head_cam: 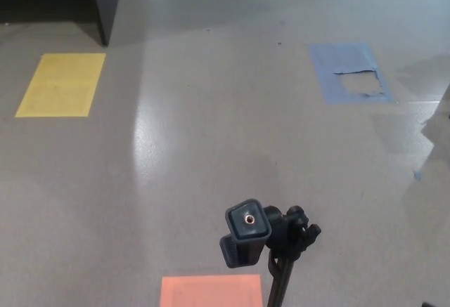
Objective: A phone stand is kept on the floor and the robot uses both its hands to grab it and uses its left hand to extend the phone stand by pulling it upwards
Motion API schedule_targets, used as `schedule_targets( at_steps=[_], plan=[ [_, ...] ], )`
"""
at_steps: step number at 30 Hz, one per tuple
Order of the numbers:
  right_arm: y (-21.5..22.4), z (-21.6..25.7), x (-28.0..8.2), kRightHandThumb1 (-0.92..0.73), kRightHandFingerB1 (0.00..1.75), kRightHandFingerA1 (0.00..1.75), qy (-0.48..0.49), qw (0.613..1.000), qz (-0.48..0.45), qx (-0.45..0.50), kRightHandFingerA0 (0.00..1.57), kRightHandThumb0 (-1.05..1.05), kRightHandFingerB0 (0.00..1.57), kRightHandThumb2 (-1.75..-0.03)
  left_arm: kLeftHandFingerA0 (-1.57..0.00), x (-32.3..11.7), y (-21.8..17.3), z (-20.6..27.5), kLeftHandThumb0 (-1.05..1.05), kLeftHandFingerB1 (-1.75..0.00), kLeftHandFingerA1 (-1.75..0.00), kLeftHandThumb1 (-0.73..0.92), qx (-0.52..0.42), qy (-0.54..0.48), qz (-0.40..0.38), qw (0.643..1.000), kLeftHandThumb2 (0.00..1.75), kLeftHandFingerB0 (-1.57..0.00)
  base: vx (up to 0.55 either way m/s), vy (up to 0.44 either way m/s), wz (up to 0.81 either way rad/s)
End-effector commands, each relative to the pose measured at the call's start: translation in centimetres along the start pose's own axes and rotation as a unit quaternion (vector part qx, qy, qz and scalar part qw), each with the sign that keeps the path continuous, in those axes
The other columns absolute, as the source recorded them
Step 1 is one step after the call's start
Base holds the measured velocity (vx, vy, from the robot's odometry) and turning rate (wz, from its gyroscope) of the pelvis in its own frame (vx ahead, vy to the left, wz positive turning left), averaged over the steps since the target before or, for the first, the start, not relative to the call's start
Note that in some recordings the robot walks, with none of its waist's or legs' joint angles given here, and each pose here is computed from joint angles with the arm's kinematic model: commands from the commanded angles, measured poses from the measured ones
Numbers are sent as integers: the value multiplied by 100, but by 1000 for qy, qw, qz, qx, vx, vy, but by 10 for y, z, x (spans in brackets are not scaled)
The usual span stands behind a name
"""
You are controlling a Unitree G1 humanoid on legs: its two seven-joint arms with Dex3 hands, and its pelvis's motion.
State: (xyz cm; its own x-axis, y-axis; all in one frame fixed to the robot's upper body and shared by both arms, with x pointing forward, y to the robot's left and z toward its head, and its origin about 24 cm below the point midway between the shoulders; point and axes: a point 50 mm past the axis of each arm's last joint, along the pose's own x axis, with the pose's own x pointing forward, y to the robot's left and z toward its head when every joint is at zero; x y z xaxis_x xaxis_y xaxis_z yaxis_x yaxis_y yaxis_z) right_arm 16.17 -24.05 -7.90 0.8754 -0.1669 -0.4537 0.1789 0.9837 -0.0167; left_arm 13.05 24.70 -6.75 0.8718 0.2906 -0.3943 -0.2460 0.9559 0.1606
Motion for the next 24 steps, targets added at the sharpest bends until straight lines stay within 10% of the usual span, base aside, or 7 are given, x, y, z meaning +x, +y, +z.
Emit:
schedule_targets(
  at_steps=[1,14,16,18,21,22,24],
  plan=[
    [-10,19,-10,-56,27,34,-125,992,-13,6,27,-55,13,-57,-20,-12,21,25,-62,-52,-46,51,-40,-138,61,988,91,-37,0,0,0],
    [4,51,0,-48,0,33,-153,983,51,-84,13,-81,0,-86,-37,5,-25,88,-73,-40,-43,61,-74,-291,-4,954,67,-46,0,0,0],
    [8,55,4,-56,0,29,-157,981,55,-98,11,-89,0,-61,-38,4,-36,99,-63,-38,-45,69,-88,-317,-27,944,61,-49,0,0,0],
    [13,62,12,-50,0,24,-168,976,57,-123,7,-88,0,-90,-38,1,-58,115,-65,-49,-55,71,-87,-340,-61,934,61,-48,0,0,0],
    [24,68,23,-58,0,13,-163,972,56,-159,8,-100,0,-96,-41,-8,-89,134,-76,-65,-67,59,-87,-365,-118,919,97,-48,0,0,0],
    [26,72,28,-56,6,10,-169,970,59,-164,0,-100,0,-94,-46,-7,-94,138,-76,-59,-66,69,-79,-372,-122,917,61,-51,0,0,0],
    [29,79,33,-64,7,0,-180,965,59,-179,11,-105,0,-97,-46,-7,-103,144,-76,-59,-65,69,-76,-378,-130,913,61,-50,0,0,0]
  ],
)
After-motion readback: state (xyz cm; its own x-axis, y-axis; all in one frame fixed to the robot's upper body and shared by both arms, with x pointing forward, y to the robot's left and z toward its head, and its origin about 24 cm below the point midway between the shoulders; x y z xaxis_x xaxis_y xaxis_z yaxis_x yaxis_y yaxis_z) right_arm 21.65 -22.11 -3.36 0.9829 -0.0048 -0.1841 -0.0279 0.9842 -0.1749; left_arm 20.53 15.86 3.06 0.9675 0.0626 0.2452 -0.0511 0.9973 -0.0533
